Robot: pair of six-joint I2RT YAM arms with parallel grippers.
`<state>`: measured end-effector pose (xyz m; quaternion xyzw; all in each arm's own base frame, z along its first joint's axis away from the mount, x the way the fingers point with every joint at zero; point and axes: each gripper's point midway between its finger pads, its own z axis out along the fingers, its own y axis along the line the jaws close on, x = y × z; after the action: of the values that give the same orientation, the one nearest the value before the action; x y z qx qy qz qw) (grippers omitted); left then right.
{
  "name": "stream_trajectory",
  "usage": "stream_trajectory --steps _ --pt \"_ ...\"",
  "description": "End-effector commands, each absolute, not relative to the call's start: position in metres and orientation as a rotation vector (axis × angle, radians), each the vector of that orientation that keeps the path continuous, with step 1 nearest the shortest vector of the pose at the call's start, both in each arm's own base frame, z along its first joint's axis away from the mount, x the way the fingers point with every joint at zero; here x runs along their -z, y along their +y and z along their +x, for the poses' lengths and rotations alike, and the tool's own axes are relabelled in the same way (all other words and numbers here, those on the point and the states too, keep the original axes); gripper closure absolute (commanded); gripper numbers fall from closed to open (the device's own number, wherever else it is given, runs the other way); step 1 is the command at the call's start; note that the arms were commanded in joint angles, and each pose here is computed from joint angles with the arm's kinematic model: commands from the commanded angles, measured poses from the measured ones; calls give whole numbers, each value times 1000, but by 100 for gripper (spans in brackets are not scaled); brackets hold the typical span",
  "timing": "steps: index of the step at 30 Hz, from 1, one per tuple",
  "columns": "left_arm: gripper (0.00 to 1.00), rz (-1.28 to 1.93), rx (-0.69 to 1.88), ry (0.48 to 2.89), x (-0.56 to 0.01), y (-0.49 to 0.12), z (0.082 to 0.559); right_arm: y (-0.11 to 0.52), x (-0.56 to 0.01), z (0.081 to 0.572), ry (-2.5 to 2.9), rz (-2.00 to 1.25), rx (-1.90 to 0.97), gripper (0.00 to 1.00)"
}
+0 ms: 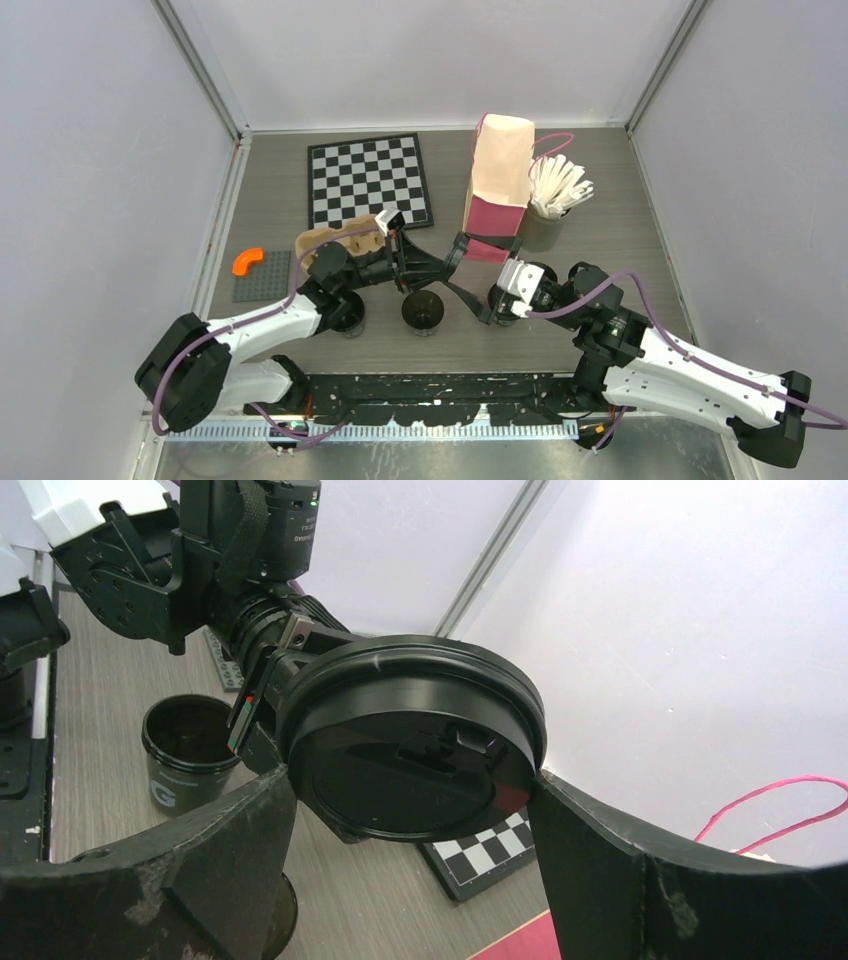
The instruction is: Pack the takeout coffee
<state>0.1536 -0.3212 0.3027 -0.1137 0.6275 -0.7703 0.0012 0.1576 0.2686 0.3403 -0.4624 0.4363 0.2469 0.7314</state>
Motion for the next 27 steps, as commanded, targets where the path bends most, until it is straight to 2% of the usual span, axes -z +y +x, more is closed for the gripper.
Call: stream_trajectory --steps 1,5,8,12,15,18,24,27 --pt "89 -271 2418 1942 -312 -330 150 265 -368 153 902 -987 -552 13" --pt "84 -284 2403 1933 -308 -329 150 263 -365 152 918 -983 -557 14" --pt "74 -348 2368 1892 -303 -322 154 260 -360 155 955 -975 -550 15" --pt "56 -359 2240 1863 -295 -313 161 254 -351 159 1022 -930 -558 15" --pt "51 -354 2083 1881 -287 -299 170 249 -342 164 1116 -875 -580 17" --pt "43 -346 1796 1980 -270 -275 178 245 -335 168 1251 -785 -642 19" --pt "11 -247 1004 2064 -270 -184 191 241 -307 174 1595 -635 -697 23" --pt "1 -197 721 2075 -270 -143 190 243 -291 175 1765 -574 -698 24"
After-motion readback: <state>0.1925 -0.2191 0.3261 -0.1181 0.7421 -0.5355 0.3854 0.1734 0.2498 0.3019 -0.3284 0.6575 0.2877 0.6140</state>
